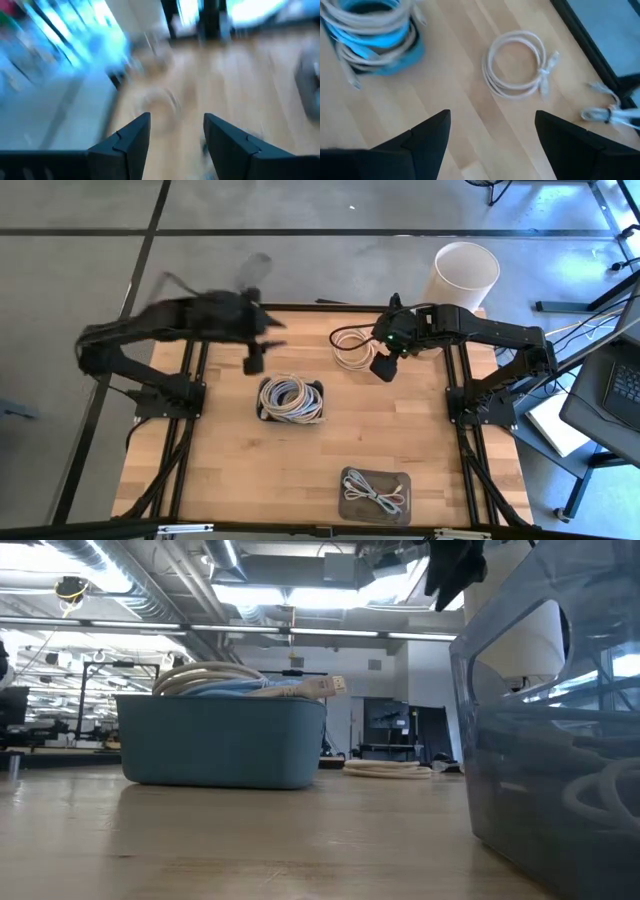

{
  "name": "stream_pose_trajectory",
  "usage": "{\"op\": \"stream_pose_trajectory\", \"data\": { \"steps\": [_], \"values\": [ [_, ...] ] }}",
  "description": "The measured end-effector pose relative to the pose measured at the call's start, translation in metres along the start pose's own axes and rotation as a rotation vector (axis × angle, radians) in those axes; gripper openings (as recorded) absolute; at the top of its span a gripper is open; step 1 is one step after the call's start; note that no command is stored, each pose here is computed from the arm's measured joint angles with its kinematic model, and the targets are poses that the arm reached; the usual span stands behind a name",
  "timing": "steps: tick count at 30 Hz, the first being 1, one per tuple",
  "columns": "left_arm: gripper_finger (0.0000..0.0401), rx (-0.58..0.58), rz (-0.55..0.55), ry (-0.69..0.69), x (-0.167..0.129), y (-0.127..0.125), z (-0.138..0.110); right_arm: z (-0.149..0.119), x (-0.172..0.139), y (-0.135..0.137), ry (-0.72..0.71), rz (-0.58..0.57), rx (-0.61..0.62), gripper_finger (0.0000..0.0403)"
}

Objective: Pick & Place USB Port
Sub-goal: Put the brown HDMI cable into the blue bin

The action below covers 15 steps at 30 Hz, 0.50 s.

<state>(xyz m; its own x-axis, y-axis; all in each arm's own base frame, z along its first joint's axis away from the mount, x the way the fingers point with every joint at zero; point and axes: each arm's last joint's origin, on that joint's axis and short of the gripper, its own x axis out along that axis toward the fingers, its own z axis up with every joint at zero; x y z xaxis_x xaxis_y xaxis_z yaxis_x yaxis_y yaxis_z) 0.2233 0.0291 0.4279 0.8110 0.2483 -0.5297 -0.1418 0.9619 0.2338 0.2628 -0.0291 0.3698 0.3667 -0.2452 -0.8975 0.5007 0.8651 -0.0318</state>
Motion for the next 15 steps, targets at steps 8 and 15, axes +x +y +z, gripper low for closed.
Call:
{"op": "stream_pose_trajectory", "data": {
  "steps": [8, 15],
  "values": [
    [0.0179, 0.055, 0.121, -0.509, -0.092, 0.019, 0.022, 0.019, 0.025, 0.022, -0.054, 0.073, -0.127, 0.0296],
    [0.0179, 0.067, 0.132, -0.578, -0.112, 0.021, 0.018, 0.034, 0.105, 0.034, 0.140, 0.004, -0.387, 0.0296]
  ]
}}
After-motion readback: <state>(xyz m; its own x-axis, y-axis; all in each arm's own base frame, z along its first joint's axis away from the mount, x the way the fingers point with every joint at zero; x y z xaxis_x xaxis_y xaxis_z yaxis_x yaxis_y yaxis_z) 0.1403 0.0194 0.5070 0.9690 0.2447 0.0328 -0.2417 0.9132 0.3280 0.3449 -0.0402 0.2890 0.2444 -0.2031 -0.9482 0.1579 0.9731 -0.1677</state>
